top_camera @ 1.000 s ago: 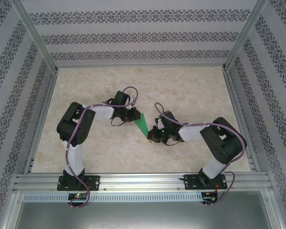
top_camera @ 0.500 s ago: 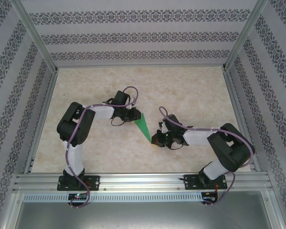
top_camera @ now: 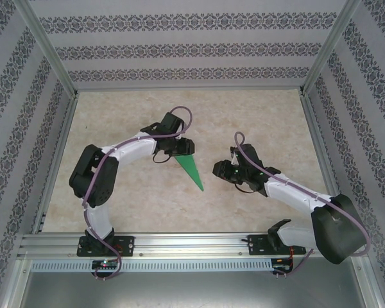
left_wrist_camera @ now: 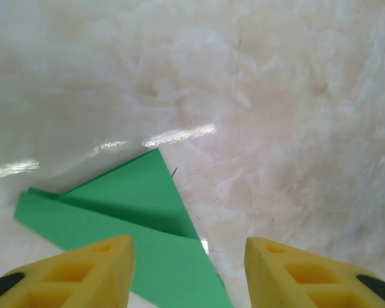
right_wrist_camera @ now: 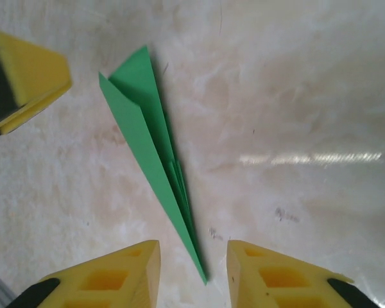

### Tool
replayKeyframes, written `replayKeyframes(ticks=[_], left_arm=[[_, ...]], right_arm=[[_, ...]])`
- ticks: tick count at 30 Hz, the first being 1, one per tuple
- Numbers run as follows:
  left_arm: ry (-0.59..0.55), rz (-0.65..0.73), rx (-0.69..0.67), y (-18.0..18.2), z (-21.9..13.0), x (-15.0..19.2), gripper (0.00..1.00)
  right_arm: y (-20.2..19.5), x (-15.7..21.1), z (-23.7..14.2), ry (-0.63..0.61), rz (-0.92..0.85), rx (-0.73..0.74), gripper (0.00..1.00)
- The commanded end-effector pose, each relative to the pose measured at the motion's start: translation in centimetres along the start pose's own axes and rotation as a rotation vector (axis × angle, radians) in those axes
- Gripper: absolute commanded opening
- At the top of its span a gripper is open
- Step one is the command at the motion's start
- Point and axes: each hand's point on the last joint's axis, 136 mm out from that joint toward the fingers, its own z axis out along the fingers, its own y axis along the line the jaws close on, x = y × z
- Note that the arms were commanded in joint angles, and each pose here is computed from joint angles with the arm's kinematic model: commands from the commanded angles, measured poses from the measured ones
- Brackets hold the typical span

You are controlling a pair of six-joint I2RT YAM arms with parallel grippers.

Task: Fold a paper plane with a square sheet of paper (pick it up from the middle)
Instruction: Fold the wing for the fifth time at the center of the table, then move a paper plane to the center of the table.

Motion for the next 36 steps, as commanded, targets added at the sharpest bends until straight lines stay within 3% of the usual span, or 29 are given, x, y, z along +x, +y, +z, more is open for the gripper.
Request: replayKeyframes(ticks=[1,10,17,27,36], left_arm=[[-0.004,0.006,-0.230,1.7,-2.1,1.6,0.54],[-0.009,-0.053,-0.333,1.4,-0.9,2.8,0.67],[0.038,-0.062,-0.351,0.9,1.4,3.2,0.69],[0.093,-0.103,-0.423,1.9,3.4,4.1,0.71],[0.105,-0.070,-0.466,2.2,2.9,4.2,0.67]], right_arm=[[0.4,-3.0,-0.6,-0.123,-0.048,0.023,0.35],[0.5,-5.0,0.4,-0.180,-0.005,0.006,0.40],[0.2,-5.1,0.5,-0.201,0.016,-0.009,0.46],[-1.3,-4.5,0.9,-0.178,0.042,0.029,0.46],[-1.6,-4.4,1.3,-0.162,0.049,0.039,0.46]])
